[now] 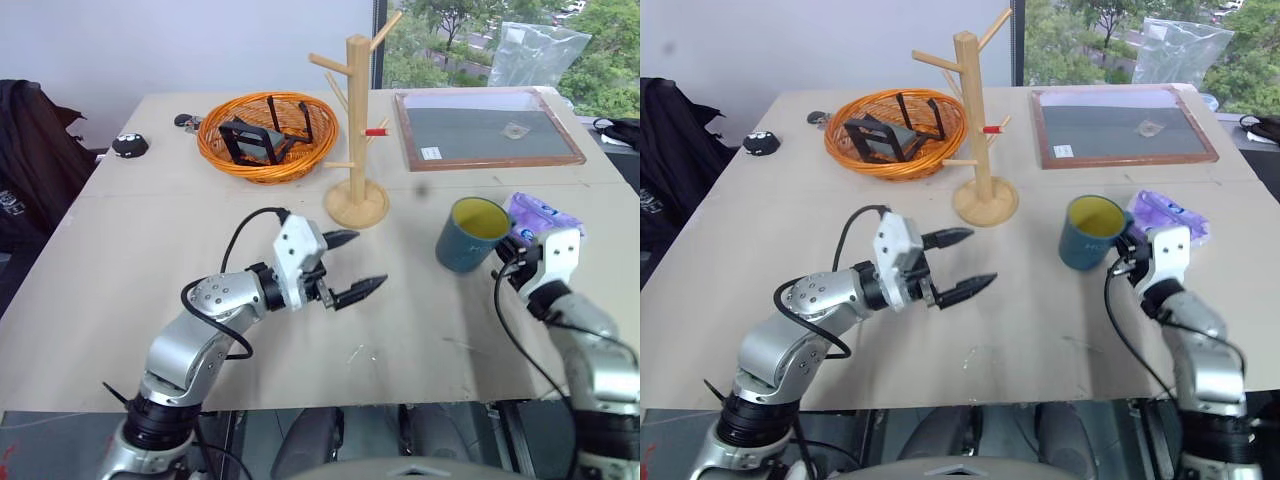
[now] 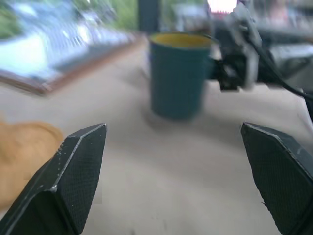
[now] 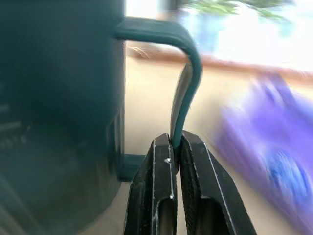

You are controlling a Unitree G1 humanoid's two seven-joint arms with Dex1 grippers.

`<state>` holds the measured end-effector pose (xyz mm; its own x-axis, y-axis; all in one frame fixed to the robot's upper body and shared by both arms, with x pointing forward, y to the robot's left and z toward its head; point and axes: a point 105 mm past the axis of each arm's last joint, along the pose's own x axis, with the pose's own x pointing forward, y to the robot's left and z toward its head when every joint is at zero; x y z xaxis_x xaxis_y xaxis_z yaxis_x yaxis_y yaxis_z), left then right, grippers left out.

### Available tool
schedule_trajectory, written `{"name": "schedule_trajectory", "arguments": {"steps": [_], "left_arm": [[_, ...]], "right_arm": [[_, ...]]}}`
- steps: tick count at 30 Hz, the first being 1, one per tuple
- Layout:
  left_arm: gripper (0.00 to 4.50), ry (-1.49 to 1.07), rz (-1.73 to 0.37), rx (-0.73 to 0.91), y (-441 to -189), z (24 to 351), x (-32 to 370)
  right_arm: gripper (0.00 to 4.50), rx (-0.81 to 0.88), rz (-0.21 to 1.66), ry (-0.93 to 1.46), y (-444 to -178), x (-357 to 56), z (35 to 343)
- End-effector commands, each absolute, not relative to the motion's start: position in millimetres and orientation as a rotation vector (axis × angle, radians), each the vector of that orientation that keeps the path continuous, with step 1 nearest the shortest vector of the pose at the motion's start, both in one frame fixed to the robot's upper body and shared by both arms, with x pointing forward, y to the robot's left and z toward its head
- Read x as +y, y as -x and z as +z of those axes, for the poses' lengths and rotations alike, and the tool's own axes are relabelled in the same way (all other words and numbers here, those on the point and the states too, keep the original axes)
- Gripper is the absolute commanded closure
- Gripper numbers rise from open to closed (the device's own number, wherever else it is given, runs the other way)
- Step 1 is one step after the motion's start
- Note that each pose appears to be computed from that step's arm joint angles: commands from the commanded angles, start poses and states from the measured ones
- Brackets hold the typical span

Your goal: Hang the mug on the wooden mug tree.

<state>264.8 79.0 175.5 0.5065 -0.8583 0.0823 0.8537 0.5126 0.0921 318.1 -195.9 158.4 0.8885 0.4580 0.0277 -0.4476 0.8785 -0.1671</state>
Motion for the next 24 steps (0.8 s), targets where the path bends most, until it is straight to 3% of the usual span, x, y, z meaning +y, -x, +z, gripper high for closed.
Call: {"name": "schedule_trajectory", "arguments": {"steps": [1, 12, 17, 24], "left_arm": [[0.0, 0.021, -0.966, -0.234, -257.3, 189.6, 89.8], [0.0, 0.042, -0.739, -0.425, -255.2, 206.5, 123.6], [0.0, 0.059, -0.67, -0.511, -258.5, 222.9, 129.0], [0.0, 0.073, -0.657, -0.507, -259.2, 217.9, 128.1]], "right_arm": [[4.42, -0.074, 0.741, 0.231, -310.4, -165.9, 202.9], [4.42, 0.057, 1.064, 0.517, -335.5, -112.6, 273.0], [4.42, 0.105, 1.074, 0.627, -358.0, -103.3, 277.6], [4.42, 0.091, 1.017, 0.696, -391.5, -93.2, 293.5]]}}
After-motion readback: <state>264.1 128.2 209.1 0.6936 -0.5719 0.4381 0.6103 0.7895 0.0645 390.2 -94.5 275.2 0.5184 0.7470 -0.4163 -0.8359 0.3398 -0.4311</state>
